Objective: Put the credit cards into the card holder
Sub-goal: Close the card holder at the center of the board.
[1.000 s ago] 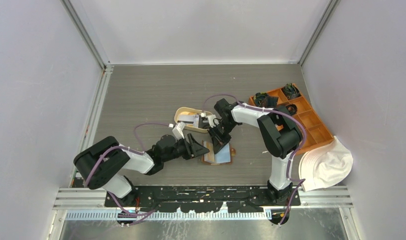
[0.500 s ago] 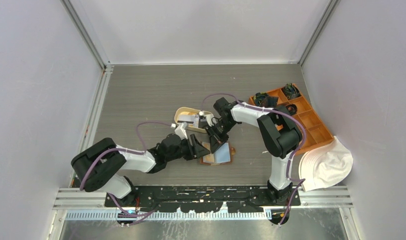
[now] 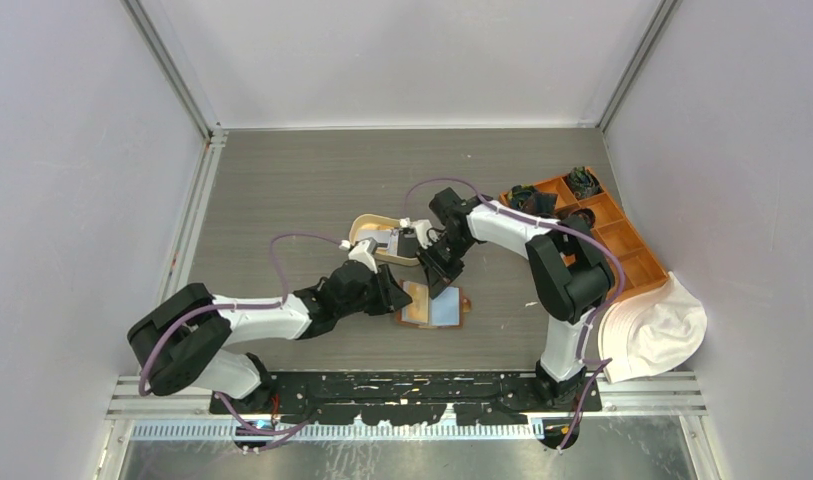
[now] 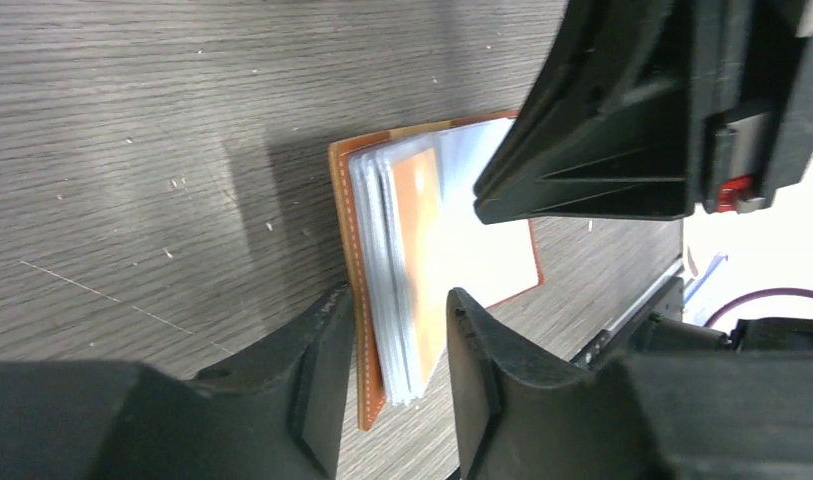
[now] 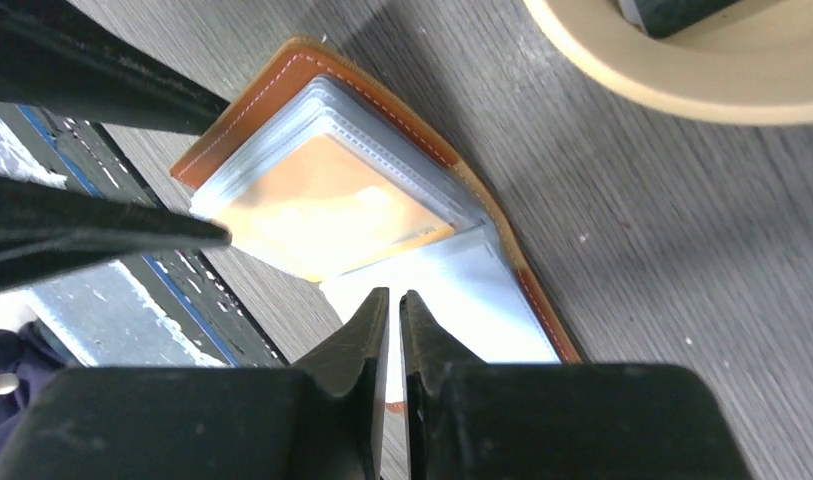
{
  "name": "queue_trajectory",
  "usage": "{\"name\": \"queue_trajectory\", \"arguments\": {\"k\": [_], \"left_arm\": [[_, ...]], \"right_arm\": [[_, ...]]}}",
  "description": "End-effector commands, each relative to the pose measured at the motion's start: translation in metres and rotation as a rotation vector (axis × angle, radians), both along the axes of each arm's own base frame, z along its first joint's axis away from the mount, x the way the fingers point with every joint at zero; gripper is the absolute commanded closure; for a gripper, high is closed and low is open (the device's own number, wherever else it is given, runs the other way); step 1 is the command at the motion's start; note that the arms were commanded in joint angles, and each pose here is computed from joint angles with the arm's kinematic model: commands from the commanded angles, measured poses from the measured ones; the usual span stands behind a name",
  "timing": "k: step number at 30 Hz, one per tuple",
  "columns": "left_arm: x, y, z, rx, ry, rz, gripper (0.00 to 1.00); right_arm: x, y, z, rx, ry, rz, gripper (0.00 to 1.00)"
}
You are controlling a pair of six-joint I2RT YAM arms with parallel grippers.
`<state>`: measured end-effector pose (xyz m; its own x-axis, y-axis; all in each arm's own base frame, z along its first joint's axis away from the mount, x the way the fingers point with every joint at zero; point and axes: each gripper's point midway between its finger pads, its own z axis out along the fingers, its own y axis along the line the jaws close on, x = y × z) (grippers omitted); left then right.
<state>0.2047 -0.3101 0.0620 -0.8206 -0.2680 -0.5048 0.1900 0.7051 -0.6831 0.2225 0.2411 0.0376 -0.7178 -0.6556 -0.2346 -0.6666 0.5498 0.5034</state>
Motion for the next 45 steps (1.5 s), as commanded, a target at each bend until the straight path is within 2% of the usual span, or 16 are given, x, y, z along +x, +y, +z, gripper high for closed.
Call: {"name": "queue_trajectory", "arguments": {"k": [1, 9, 14, 17, 23, 31, 38, 45], "left_arm": [[0.012, -0.009, 0.014, 0.001, -0.049, 0.005, 0.64], [0.012, -0.022, 0.022, -0.009, -0.057, -0.023, 0.69], [0.012, -0.025, 0.025, -0.005, -0.06, -0.029, 0.79], [0.013, -0.027, 0.029, 0.007, -0.068, -0.03, 0.88], [0.011, -0.021, 0.03, 0.037, -0.074, -0.02, 1.0], [0.008, -0.009, 0.038, 0.086, -0.092, -0.008, 1.0], [0.003, 0.008, 0.041, 0.137, -0.095, -0.002, 1.0], [-0.005, 0.021, 0.041, 0.19, -0.077, -0.009, 1.0]], "right_arm": [[0.013, -0.007, 0.027, 0.009, -0.126, 0.037, 0.85], [0.007, -0.015, -0.002, -0.098, -0.035, 0.037, 0.86], [0.003, -0.013, -0.008, -0.101, 0.004, 0.037, 0.86], [0.001, -0.01, -0.006, -0.089, 0.02, 0.039, 0.86], [0.004, -0.008, 0.004, -0.06, -0.008, 0.034, 0.85], [-0.002, -0.002, 0.006, -0.023, 0.042, 0.024, 0.84], [-0.015, 0.014, 0.003, 0.044, 0.167, -0.008, 0.83], [-0.013, 0.02, 0.015, 0.099, 0.152, -0.021, 0.81]]}}
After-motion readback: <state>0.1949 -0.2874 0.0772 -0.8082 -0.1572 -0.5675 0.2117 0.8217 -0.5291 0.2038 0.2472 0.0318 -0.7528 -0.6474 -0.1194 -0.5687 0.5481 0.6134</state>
